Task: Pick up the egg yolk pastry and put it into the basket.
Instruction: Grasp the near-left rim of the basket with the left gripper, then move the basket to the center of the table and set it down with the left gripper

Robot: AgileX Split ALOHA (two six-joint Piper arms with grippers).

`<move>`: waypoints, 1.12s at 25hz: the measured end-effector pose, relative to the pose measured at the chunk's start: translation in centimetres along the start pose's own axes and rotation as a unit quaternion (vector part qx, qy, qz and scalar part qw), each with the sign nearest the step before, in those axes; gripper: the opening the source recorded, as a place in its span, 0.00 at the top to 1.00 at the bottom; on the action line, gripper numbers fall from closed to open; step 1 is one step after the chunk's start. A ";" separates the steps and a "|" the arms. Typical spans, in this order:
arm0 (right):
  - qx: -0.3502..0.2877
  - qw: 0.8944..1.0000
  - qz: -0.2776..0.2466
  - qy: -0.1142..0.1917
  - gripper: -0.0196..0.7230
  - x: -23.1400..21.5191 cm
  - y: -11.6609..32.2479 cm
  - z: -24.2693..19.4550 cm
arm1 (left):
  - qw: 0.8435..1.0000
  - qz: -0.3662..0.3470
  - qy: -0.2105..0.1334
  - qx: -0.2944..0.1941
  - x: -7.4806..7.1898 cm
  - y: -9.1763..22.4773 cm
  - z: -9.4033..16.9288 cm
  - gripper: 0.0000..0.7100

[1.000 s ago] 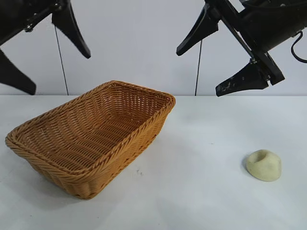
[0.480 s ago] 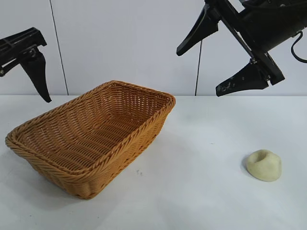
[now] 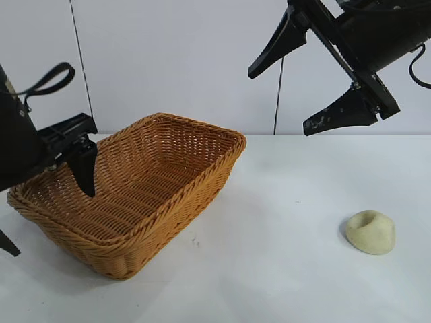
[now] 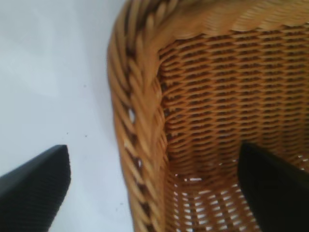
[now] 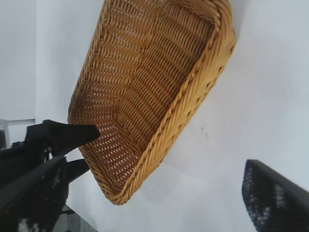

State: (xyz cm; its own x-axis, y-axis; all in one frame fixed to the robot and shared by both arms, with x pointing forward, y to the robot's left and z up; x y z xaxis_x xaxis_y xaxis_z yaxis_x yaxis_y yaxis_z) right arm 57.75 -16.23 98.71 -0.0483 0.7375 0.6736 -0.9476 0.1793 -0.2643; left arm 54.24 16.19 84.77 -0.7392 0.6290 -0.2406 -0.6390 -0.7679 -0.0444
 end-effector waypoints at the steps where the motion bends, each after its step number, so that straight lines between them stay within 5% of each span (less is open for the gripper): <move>1: 0.000 1.000 0.000 0.000 0.04 0.0 0.0 0.0 | 1.000 0.001 0.001 0.000 0.0 0.0 0.0 0.06; 5: 0.000 1.000 0.000 0.000 0.04 0.0 0.0 0.0 | 1.000 0.002 0.004 0.000 -0.1 0.0 0.0 0.20; 10: 0.001 1.000 0.000 -0.001 0.04 0.0 0.0 0.0 | 1.000 0.002 -0.001 0.001 0.1 0.0 0.0 0.72; 12: 0.001 1.000 0.000 -0.001 0.04 0.0 0.0 0.0 | 1.000 0.015 0.004 0.002 -0.1 0.0 0.0 0.85; 18: 0.002 1.000 0.000 -0.001 0.04 0.0 0.0 0.0 | 1.000 -0.010 0.019 0.001 -1.3 -0.7 1.3 0.88; 28: 0.003 1.000 0.000 -0.001 0.04 0.0 0.1 0.0 | 0.974 -0.209 0.054 0.062 -5.6 -4.6 3.6 0.88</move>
State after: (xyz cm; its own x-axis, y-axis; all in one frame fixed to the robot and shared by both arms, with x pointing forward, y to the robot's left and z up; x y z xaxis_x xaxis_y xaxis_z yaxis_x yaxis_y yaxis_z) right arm 57.66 -16.19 98.71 -0.0490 0.7361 0.6751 -0.9496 0.1752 -0.2599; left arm 60.55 16.62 89.79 -0.3854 0.8624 -0.3282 -0.9056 -0.4217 -0.0447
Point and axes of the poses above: a point on each arm's last joint axis where the gripper is mounted, z pointing back along that axis away from the gripper, x along the wrist's bending axis when the last joint is at zero, y = z × x, the point moved 5 cm from there along -z, pointing out along that axis toward the gripper, and after that the axes turned 1 degree about -z, right-handed, at the moved point
